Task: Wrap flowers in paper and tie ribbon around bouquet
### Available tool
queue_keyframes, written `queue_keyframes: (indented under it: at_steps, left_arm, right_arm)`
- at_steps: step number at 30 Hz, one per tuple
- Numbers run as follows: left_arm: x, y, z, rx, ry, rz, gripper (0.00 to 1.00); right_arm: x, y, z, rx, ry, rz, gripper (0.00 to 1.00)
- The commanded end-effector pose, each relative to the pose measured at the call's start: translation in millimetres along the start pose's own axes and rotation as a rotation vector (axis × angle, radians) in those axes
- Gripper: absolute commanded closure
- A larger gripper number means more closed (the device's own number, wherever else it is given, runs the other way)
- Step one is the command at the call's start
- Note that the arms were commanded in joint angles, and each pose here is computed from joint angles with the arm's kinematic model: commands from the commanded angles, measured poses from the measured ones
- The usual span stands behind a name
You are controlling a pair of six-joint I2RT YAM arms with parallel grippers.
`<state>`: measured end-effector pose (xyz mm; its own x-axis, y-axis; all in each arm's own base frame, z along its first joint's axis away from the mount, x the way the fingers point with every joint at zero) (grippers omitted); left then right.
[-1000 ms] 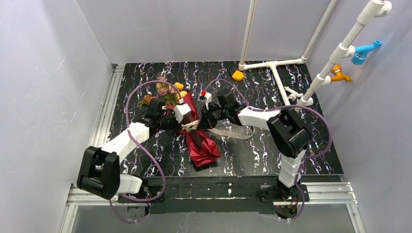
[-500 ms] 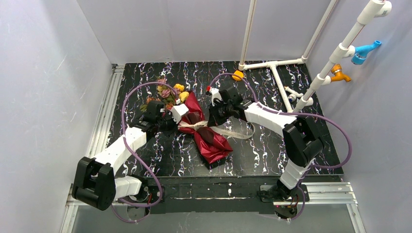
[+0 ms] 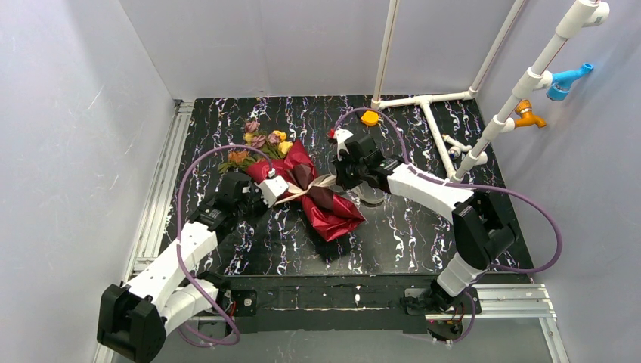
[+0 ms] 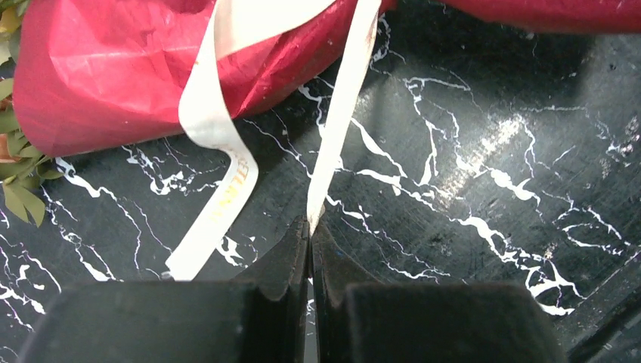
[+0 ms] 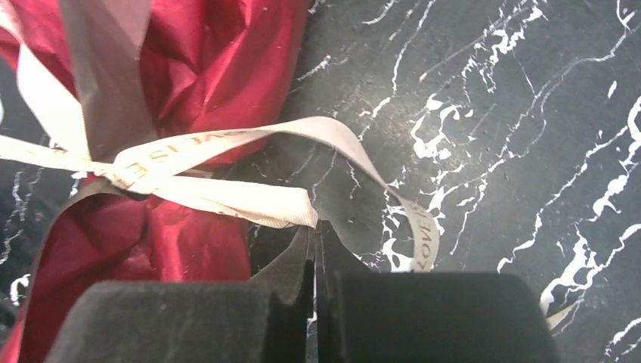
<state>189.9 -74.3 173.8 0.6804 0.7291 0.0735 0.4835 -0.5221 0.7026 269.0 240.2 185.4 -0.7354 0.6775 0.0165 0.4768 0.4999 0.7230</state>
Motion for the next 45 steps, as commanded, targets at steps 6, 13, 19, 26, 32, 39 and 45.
queue_keyframes:
  at_steps: [6,13,19,26,32,39,45]
  left_arm:
    - [4,-33,-10,0.176,0.149,0.061,1.00]
    - [14,-40,-10,0.237,0.264,0.099,1.00]
    - [23,-34,-5,0.271,0.325,0.136,1.00]
    - [22,-35,-2,0.309,0.322,0.097,0.88]
    - [17,-29,-23,0.240,0.347,0.028,0.02]
    - [22,17,-77,-0.026,0.501,-0.080,0.02]
    - [14,69,-127,-0.378,0.523,-0.457,0.02]
  right_arm:
    - [-24,-22,-15,0.048,-0.286,-0.034,0.99]
    - [-27,-41,-29,0.093,-0.337,-0.056,0.99]
    - [6,-44,-43,-0.036,-0.101,-0.082,0.99]
    - [17,-60,-17,0.066,-0.072,-0.029,0.99]
    - [11,-26,-29,0.069,-0.163,0.004,0.22]
    - [1,60,-102,-0.139,-0.303,-0.014,0.02]
    - [-3,104,-155,-0.449,-0.421,0.141,0.02]
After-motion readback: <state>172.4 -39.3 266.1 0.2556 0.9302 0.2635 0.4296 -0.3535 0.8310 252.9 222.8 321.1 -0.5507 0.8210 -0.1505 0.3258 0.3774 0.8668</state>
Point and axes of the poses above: each gripper's point midway between its finger pads, its own z axis out along the fingers, its own x axis along the line the jaws close on, y = z × x, the point moved 10 cm from there along -z, back along the fingers, and after that the axes turned 11 degrees about -z, right-handed, at the moved point
